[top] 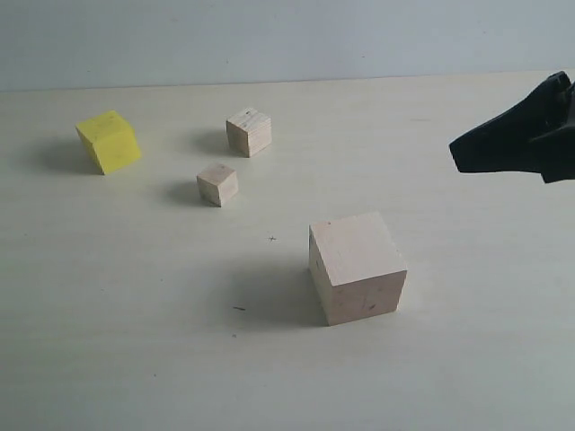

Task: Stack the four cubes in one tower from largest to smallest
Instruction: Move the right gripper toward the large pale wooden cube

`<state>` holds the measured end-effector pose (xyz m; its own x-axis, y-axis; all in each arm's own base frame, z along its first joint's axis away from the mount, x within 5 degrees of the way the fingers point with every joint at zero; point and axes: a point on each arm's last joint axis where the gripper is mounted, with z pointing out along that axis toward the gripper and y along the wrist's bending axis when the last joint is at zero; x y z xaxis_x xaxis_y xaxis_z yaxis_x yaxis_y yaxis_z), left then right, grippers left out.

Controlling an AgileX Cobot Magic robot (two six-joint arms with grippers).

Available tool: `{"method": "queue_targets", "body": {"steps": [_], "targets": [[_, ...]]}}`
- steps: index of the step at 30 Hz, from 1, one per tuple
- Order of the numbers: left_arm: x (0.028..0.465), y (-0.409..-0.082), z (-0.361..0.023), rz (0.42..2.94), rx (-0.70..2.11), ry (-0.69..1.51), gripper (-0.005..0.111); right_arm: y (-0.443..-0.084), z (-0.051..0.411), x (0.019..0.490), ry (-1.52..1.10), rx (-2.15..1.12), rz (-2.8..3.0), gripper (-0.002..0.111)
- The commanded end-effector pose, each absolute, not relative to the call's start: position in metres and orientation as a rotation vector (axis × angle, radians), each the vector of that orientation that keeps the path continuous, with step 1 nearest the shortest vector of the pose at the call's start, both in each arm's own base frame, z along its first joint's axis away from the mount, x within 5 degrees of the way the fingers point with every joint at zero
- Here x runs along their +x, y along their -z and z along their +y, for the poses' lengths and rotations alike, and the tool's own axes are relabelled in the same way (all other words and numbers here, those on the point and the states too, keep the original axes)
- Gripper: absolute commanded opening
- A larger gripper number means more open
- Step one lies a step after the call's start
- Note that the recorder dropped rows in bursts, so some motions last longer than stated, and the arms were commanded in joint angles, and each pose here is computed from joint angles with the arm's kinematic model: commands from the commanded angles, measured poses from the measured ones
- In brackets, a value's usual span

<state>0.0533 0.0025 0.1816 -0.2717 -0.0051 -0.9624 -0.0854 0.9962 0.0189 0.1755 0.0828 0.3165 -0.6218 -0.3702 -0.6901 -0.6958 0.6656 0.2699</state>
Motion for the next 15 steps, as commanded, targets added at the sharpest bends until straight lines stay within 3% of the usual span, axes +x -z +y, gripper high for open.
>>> {"method": "queue_targets", "body": {"steps": [1, 12, 15], "targets": [[0.053, -0.181, 0.002, 1.836, -0.067, -0.071, 0.0, -0.32, 0.084, 0.178, -0.705, -0.793, 2.253, 0.0], [0.053, -0.182, 0.002, 1.829, -0.068, -0.072, 0.0, -0.32, 0.084, 0.178, -0.71, -0.796, 2.257, 0.0], [0.055, -0.193, 0.004, 1.707, -0.089, -0.084, 0.0, -0.32, 0.084, 0.178, -0.711, -0.797, 2.258, 0.0]]}}
